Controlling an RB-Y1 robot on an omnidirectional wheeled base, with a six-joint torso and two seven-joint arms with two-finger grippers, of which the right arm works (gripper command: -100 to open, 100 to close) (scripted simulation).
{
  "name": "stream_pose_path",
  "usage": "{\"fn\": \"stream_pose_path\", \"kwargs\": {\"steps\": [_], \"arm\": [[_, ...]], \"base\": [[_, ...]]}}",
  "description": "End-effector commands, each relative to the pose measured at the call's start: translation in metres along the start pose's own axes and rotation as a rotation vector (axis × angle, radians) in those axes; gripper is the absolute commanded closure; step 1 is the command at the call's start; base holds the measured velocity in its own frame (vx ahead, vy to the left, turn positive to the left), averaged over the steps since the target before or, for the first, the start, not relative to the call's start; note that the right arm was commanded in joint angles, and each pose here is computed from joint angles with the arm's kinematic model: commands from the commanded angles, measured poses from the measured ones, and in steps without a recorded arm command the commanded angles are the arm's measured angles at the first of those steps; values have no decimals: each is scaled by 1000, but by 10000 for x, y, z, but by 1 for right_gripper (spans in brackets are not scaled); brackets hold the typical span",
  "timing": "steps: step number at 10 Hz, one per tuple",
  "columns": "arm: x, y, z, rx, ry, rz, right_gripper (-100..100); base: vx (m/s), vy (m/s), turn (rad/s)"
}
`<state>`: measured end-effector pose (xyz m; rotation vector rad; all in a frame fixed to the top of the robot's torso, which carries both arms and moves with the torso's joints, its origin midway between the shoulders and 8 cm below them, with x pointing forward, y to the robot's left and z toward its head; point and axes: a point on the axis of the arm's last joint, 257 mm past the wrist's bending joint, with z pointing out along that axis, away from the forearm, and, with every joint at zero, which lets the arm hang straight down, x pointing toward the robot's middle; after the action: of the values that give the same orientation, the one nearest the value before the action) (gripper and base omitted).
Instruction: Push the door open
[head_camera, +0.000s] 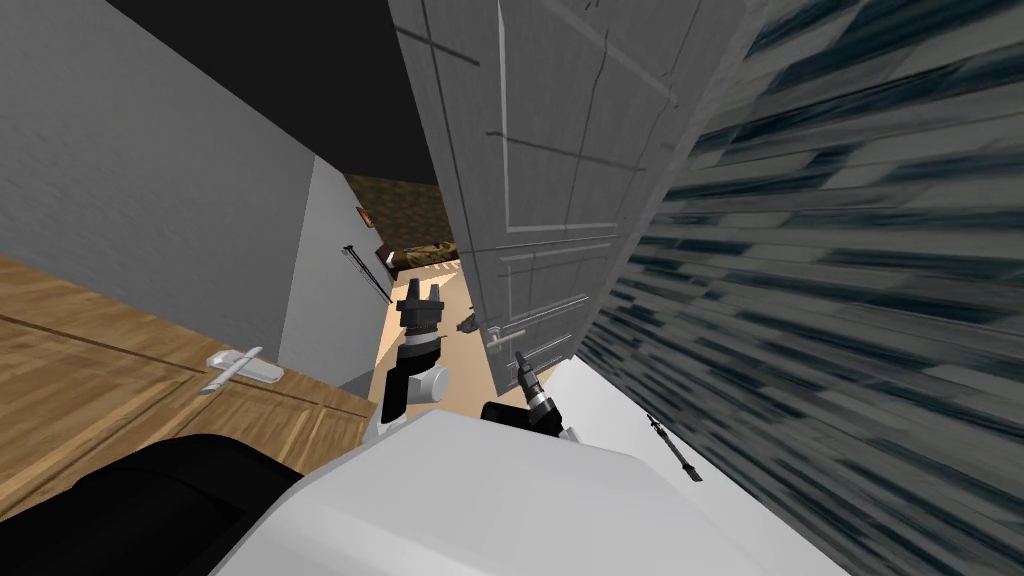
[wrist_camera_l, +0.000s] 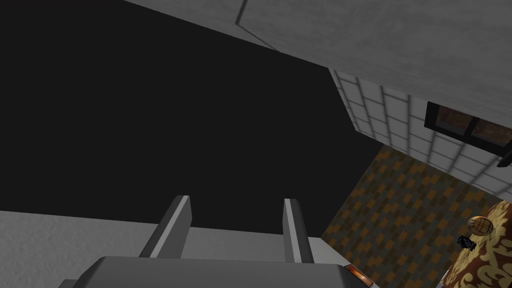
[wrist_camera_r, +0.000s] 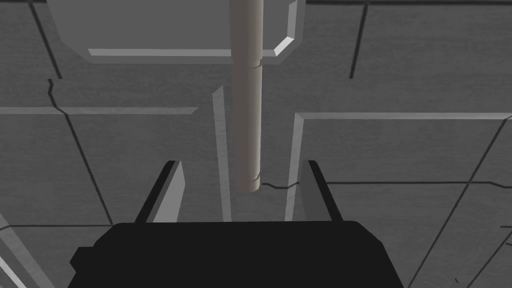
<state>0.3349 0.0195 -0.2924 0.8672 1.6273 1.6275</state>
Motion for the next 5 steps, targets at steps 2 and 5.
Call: {"fn": "stream_pose_path", "kwargs": {"steps": [2,5], "arm": [[-47,-2,-18,1,-13,1,-100],[-91,-10,47,3,-22,-2,-100]], "base": [[-182,-6,-66],[134,83,27]]}}
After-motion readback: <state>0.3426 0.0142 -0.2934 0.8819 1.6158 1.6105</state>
